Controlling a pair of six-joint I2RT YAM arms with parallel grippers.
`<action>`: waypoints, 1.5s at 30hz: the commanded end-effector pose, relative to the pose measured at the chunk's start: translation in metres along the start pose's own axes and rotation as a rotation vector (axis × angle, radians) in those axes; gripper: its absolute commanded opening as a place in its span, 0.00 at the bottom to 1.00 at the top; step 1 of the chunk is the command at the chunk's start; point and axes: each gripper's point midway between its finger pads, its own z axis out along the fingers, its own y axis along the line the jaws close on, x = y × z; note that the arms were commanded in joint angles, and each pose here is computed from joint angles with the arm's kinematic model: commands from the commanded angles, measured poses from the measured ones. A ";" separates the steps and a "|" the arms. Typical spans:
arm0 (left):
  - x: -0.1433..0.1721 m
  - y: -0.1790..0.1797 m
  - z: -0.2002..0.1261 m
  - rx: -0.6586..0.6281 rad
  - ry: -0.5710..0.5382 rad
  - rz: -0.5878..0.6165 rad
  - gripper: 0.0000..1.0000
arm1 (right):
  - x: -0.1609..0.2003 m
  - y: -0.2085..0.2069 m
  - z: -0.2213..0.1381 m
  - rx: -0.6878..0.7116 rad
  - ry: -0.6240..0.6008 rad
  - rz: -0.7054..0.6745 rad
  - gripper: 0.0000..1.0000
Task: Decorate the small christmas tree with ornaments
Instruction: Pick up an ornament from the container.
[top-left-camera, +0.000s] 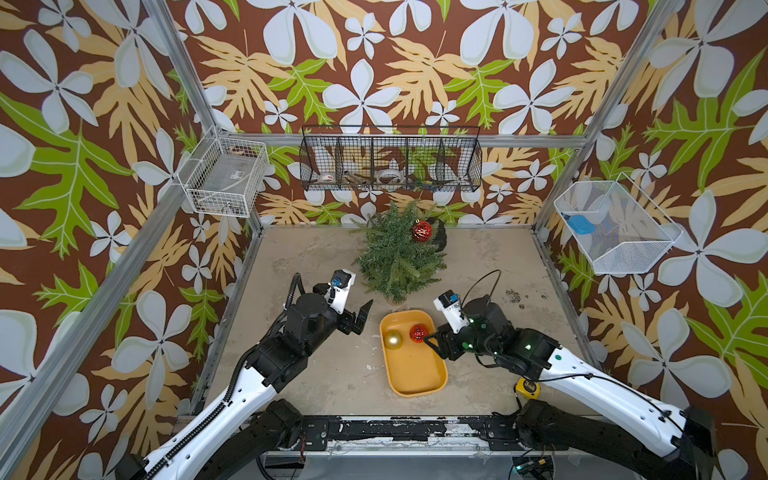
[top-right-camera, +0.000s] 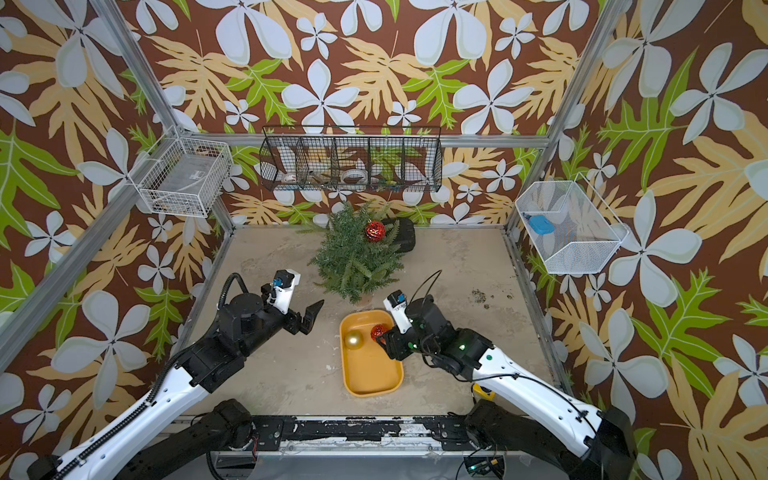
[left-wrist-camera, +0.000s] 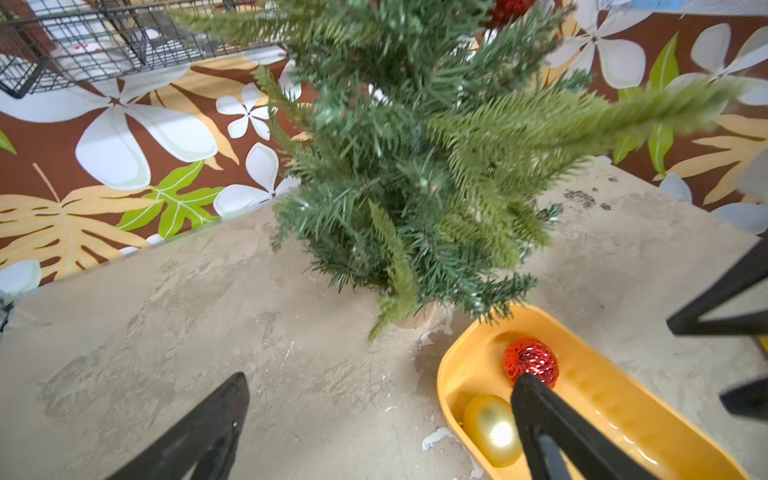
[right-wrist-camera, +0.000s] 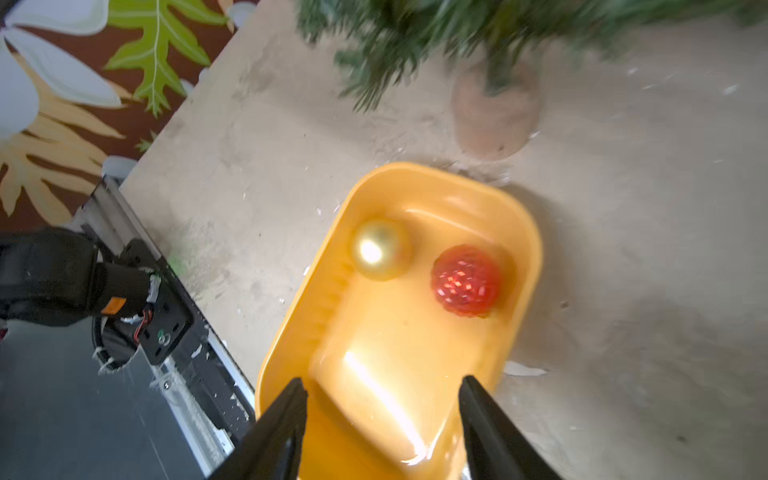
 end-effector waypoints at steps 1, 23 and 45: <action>0.002 0.006 -0.002 -0.037 -0.024 0.020 1.00 | -0.006 0.013 0.023 -0.010 -0.069 -0.079 0.62; -0.009 0.005 -0.020 -0.016 -0.113 -0.016 0.98 | 0.009 0.006 0.128 -0.026 -0.076 -0.225 0.59; -0.009 0.002 -0.018 0.004 -0.111 -0.025 0.98 | 0.007 0.000 0.163 0.007 -0.047 -0.178 0.67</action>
